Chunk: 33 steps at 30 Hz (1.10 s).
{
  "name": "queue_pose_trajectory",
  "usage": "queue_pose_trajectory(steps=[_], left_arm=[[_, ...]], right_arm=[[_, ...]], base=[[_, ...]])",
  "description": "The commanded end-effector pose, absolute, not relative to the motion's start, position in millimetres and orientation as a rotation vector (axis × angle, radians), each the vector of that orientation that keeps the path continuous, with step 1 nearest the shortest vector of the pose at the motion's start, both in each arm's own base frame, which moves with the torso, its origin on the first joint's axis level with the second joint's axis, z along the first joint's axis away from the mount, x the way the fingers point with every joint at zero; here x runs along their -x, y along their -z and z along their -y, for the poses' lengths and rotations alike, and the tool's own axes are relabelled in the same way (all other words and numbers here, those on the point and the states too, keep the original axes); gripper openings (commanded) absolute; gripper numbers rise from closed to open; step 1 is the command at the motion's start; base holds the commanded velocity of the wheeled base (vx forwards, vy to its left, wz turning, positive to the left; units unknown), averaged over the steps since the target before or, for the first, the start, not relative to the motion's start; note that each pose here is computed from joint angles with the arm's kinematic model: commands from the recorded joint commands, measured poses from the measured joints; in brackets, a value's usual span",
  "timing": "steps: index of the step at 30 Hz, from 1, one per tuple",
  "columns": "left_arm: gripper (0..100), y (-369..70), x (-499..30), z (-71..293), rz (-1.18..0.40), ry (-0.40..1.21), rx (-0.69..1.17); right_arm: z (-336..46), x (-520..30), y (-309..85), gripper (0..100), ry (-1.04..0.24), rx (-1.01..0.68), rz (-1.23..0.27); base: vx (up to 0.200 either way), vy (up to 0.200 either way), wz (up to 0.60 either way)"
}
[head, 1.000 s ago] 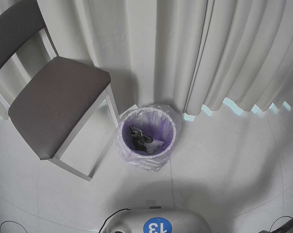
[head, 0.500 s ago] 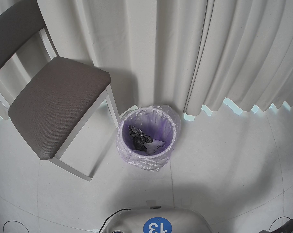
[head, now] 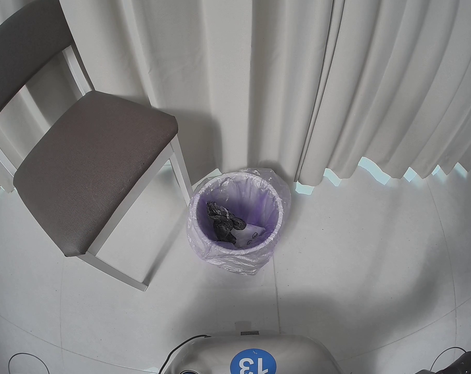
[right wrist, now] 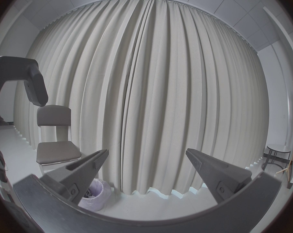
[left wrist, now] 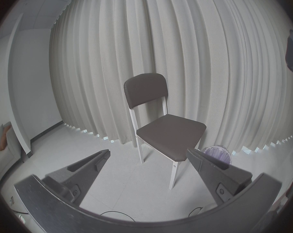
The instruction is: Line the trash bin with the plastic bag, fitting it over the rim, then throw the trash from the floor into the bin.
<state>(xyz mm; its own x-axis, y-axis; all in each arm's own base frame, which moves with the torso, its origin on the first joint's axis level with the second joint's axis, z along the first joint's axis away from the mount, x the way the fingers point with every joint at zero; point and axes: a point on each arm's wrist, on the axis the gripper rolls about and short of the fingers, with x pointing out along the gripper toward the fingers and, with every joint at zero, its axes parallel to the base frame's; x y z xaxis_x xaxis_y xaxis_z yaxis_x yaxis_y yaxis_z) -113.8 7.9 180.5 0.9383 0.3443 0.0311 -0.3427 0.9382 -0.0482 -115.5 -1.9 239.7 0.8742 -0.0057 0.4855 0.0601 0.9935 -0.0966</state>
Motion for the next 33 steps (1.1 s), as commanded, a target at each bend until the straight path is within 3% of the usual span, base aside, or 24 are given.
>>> queue_pose_trajectory(steps=[1,7,15,20,33], left_arm=[[100,-160,94,-7,0.015,-0.300,0.047],[100,-127,51,-5,0.064,-0.208,0.036],[100,-82,27,-3,-0.020,-0.116,0.045],[100,-80,26,-1,-0.017,-0.046,0.041],[100,-80,26,-1,-0.020,-0.048,0.058]], right_arm=[[3,115,-235,100,0.020,0.104,0.504],[2,108,-231,100,-0.031,0.079,0.473],[1,99,-219,100,-0.064,0.050,0.425],[1,91,-208,100,-0.072,0.051,0.382],[-4,66,-159,100,-0.159,0.059,0.239]], base=[[0.000,0.000,0.00],[0.000,0.000,0.00],[0.000,0.000,0.00],[0.000,0.000,0.00],[0.000,0.000,0.00]])
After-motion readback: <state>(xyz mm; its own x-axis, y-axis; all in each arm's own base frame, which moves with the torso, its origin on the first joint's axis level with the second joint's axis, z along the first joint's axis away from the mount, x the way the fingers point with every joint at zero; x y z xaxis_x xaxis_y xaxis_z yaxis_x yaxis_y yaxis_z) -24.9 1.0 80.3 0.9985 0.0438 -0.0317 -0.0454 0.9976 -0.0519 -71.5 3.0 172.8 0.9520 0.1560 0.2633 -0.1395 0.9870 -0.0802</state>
